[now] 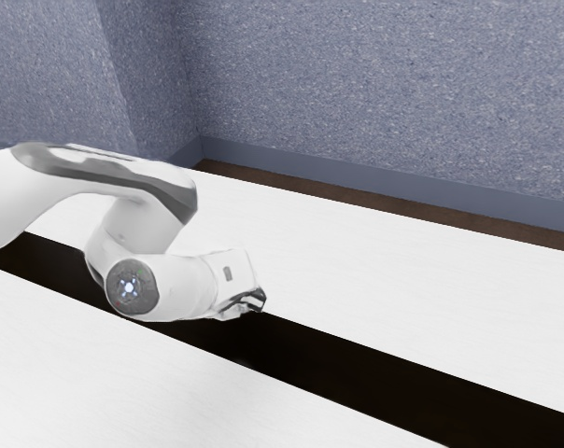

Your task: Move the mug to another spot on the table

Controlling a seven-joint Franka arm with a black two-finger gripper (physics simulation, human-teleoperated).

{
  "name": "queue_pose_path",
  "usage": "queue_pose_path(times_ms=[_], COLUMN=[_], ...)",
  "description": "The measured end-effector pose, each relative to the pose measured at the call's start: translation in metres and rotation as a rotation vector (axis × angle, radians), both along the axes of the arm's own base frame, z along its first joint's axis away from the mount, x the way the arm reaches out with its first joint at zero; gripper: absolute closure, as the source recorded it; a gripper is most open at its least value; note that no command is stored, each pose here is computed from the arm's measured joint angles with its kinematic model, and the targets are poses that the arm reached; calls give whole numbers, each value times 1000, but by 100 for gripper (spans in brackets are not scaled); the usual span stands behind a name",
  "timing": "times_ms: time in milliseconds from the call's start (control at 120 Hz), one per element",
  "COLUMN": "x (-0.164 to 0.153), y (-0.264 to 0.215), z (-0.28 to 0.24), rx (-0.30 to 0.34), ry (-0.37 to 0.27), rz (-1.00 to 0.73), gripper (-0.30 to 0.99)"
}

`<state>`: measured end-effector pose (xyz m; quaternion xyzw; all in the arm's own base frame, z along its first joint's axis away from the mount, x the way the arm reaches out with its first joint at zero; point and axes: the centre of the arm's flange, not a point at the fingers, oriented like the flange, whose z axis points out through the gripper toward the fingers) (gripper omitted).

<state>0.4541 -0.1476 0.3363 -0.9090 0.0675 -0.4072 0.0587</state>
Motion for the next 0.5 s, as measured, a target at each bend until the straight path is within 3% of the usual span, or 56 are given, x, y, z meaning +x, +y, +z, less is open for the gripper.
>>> queue_pose_path(times_ms=[117, 500], x=[-14, -38], y=[-25, -71], z=[-11, -41], rx=[-3, -217], ry=[-38, -92], rz=[-26, 61], gripper=[79, 79])
